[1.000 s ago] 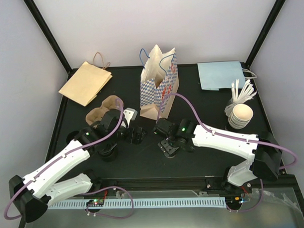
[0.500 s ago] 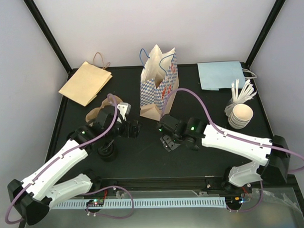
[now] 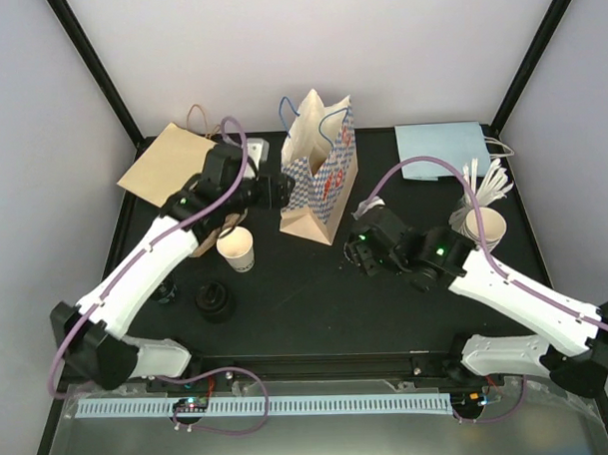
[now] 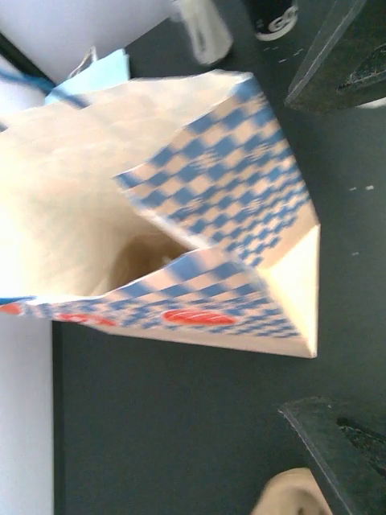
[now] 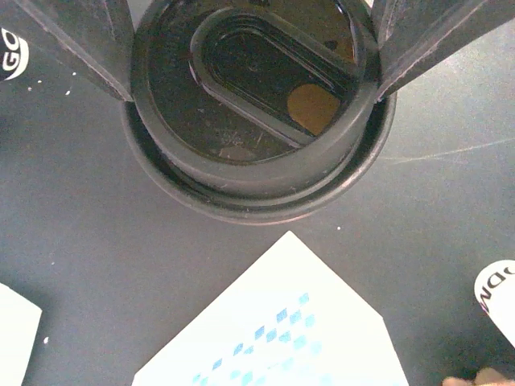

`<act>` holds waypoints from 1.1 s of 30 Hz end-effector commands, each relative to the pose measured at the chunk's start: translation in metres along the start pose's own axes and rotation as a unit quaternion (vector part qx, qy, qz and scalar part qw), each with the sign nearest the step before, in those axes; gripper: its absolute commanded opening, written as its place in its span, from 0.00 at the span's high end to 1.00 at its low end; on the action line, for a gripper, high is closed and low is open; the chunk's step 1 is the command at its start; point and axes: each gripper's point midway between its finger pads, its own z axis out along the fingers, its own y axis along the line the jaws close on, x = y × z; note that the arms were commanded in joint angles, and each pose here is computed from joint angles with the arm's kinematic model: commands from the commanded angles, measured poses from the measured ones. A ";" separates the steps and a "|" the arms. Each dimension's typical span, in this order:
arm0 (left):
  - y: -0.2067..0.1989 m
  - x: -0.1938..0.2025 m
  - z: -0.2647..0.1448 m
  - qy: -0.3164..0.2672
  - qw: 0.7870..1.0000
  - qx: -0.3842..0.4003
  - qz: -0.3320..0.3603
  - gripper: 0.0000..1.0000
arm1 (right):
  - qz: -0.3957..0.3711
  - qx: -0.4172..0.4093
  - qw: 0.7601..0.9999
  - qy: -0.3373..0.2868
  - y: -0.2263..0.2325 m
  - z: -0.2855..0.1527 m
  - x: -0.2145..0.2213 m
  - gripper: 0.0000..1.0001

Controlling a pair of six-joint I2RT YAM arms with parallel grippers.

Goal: Pack the takeout coffee

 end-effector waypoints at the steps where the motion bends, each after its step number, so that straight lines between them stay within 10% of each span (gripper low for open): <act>1: 0.009 -0.042 0.022 -0.013 1.000 -0.009 0.006 0.03 | 0.010 0.017 0.999 -0.047 -0.016 -0.020 -0.018 0.25; 21: 0.032 -0.085 0.101 0.069 0.996 -0.035 0.032 0.39 | 0.021 0.032 0.996 -0.085 -0.041 -0.049 -0.021 0.26; 33: 0.019 -0.084 0.082 0.078 0.995 -0.011 0.060 0.98 | 0.022 0.026 0.991 -0.129 -0.050 -0.079 -0.038 0.27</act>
